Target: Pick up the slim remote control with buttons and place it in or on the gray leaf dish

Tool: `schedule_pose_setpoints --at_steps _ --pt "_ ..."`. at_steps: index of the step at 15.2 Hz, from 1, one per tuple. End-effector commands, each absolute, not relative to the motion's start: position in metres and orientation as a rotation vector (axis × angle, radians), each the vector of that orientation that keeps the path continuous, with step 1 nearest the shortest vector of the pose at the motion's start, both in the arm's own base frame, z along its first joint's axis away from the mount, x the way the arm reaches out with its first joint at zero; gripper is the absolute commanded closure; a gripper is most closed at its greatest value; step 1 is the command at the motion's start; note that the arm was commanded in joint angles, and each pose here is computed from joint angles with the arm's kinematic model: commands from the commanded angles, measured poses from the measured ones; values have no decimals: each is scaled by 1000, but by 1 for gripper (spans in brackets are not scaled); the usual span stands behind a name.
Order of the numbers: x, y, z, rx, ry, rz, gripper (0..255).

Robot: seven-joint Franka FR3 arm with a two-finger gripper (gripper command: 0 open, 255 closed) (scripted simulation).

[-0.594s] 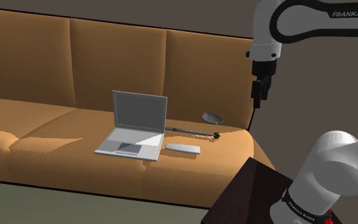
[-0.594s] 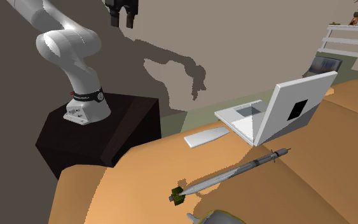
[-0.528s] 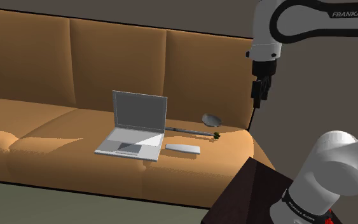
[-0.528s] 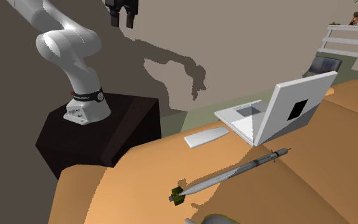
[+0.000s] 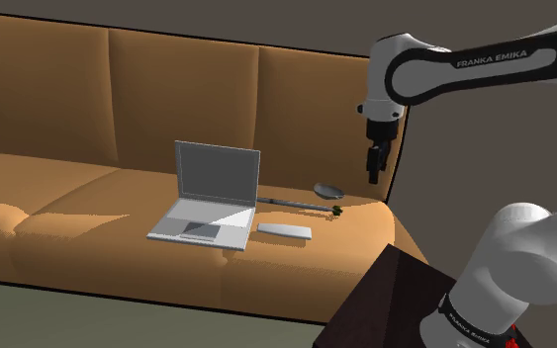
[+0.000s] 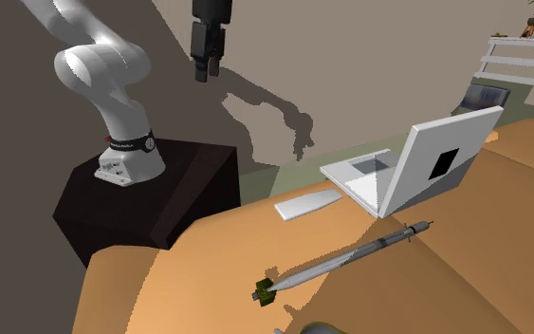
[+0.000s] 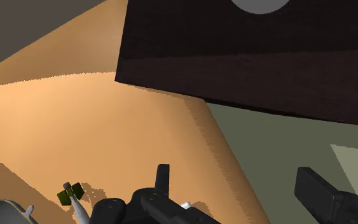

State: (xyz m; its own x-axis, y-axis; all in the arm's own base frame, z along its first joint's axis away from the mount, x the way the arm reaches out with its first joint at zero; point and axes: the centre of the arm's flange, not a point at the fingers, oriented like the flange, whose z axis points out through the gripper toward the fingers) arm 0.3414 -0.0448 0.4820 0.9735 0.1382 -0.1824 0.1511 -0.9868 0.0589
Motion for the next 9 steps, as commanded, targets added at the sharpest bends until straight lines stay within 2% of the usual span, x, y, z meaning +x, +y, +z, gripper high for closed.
schedule_pose_setpoints --at_steps 1,9 --pt "354 -48 463 3052 279 -254 0" --pt "414 -55 382 3055 492 -194 0"
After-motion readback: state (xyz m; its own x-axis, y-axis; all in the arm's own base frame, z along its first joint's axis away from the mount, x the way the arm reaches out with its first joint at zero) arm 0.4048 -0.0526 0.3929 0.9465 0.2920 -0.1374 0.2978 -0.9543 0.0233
